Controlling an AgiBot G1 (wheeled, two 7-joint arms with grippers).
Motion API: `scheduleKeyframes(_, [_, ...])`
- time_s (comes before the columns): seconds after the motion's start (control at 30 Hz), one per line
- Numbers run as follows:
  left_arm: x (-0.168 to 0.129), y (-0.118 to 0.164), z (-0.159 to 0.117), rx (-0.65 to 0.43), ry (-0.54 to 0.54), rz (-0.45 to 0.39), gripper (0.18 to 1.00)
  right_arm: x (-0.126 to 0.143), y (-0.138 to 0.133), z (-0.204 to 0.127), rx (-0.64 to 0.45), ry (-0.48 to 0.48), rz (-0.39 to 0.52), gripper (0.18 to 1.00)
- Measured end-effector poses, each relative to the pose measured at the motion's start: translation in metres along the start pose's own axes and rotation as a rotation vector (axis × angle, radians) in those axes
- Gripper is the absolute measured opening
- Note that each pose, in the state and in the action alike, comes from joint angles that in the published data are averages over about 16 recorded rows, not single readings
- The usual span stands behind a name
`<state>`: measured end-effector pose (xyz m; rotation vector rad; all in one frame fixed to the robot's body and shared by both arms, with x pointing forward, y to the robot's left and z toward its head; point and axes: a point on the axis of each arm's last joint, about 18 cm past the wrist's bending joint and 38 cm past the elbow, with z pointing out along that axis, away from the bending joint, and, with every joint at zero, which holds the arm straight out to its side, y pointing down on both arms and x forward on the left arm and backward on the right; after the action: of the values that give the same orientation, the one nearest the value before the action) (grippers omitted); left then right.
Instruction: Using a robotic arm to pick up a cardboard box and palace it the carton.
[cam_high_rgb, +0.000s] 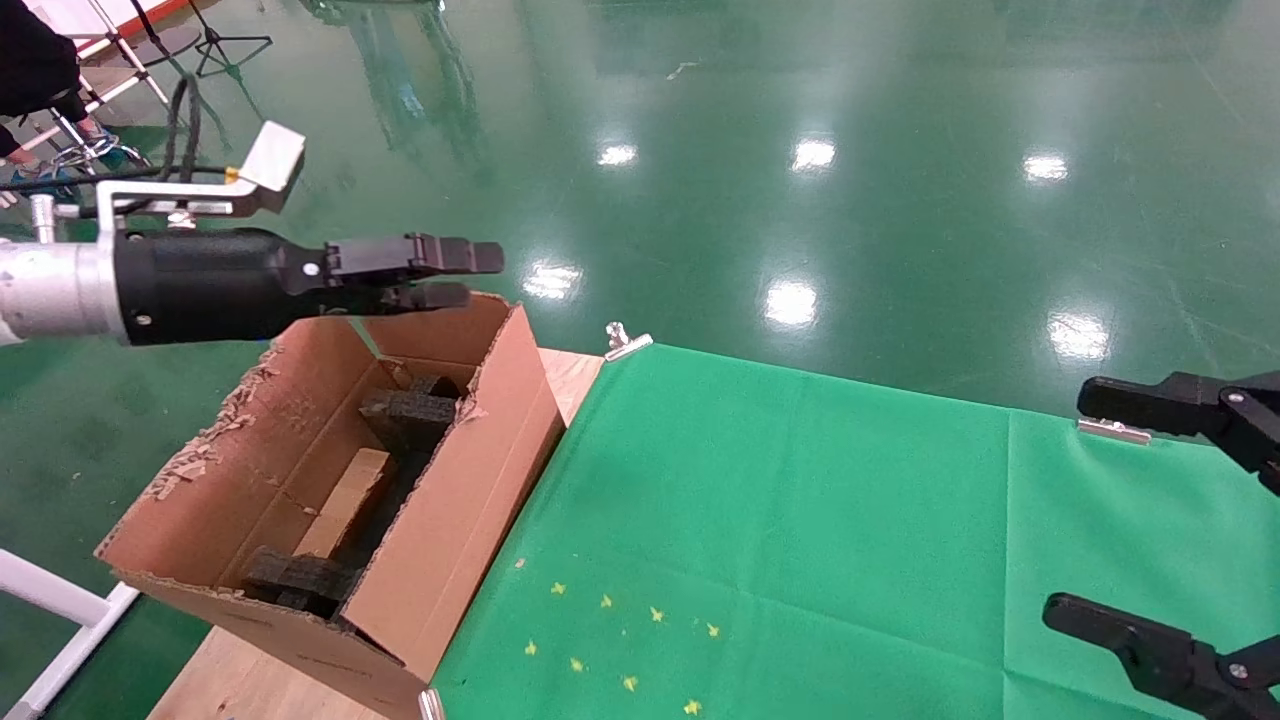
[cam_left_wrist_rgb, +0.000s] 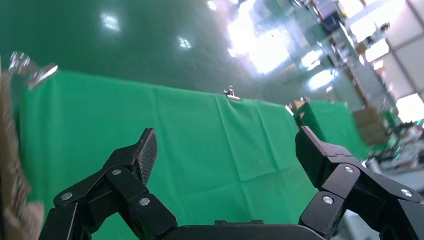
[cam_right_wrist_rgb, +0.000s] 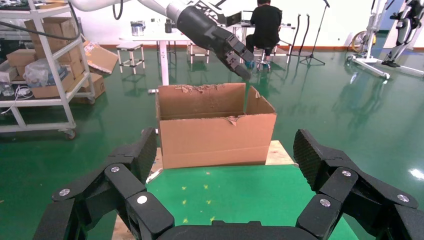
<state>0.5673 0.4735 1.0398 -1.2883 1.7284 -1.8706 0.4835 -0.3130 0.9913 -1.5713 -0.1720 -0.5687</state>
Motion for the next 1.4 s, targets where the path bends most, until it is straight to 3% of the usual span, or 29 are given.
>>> scheduleKeyframes(0.73, [0.064, 0.041, 0.045, 0.006, 0.290, 0.495, 1.001, 0.000, 0.000, 0.000, 0.000, 0.000, 0.000, 1.001])
scheduleKeyframes(1.4, [0.140, 0.102, 0.052, 0.097, 0.597, 0.861, 1.001, 0.000, 0.000, 0.000, 0.000, 0.000, 0.000, 1.001])
